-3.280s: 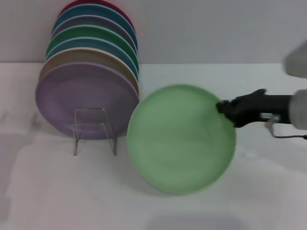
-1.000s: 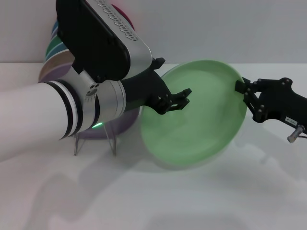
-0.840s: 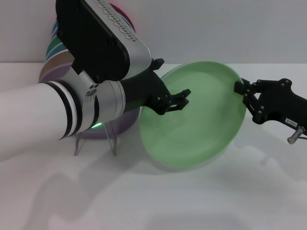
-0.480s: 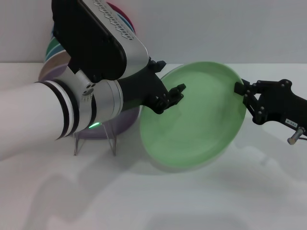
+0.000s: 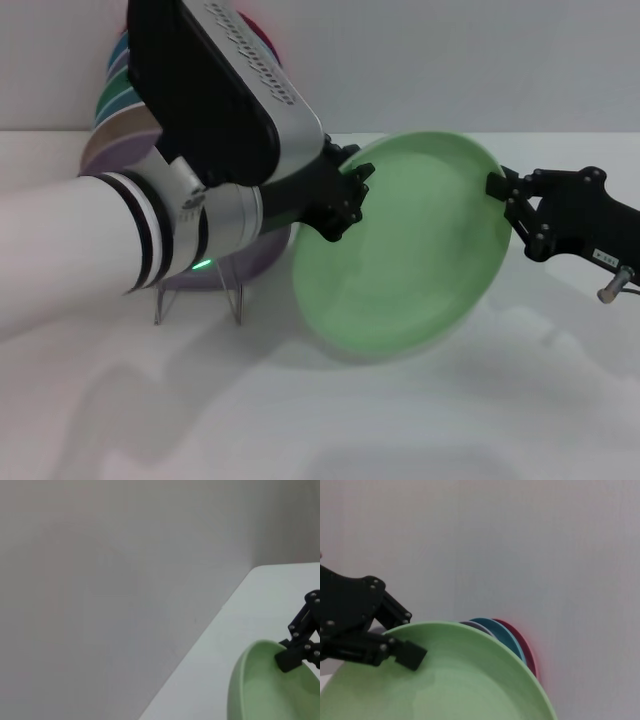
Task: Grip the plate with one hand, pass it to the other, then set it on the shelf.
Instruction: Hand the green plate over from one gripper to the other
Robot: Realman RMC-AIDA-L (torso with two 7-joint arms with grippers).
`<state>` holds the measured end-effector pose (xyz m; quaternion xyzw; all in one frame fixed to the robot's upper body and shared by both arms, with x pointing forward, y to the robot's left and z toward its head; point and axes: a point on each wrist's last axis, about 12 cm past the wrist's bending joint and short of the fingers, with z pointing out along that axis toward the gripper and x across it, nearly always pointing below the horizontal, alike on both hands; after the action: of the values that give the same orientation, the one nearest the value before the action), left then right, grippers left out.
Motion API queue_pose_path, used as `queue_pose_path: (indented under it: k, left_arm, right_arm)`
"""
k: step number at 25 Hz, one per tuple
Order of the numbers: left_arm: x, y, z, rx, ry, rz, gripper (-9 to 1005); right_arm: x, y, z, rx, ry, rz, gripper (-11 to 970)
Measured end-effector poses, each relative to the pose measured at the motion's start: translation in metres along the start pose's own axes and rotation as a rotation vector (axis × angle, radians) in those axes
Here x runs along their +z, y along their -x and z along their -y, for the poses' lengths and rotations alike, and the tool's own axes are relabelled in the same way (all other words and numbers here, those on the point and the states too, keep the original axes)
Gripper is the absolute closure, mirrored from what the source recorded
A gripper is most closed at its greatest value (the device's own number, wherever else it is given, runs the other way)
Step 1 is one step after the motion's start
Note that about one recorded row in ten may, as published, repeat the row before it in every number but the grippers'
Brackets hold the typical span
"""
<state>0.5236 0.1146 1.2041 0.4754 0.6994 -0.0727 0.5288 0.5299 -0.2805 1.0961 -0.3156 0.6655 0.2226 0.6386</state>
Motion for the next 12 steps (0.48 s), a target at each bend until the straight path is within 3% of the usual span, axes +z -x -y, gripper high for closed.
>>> queue_pose_path:
  k: [4,9,12]
  left_arm:
    - [0.0,0.003,0.003,0.029,0.015,0.028,880]
    - [-0.001,0.008,0.002,0.038,0.033,0.065,918]
    - [-0.002,0.009,0.001,0.06,0.053,0.091,918]
  right_arm:
    - [-0.003,-0.002,-0.003,-0.009,0.015,0.019,877]
    - [-0.01,-0.005,-0.009,0.025,0.019,0.09,874]
    - [-0.025,-0.01,-0.006,0.101,-0.048,0.179,872]
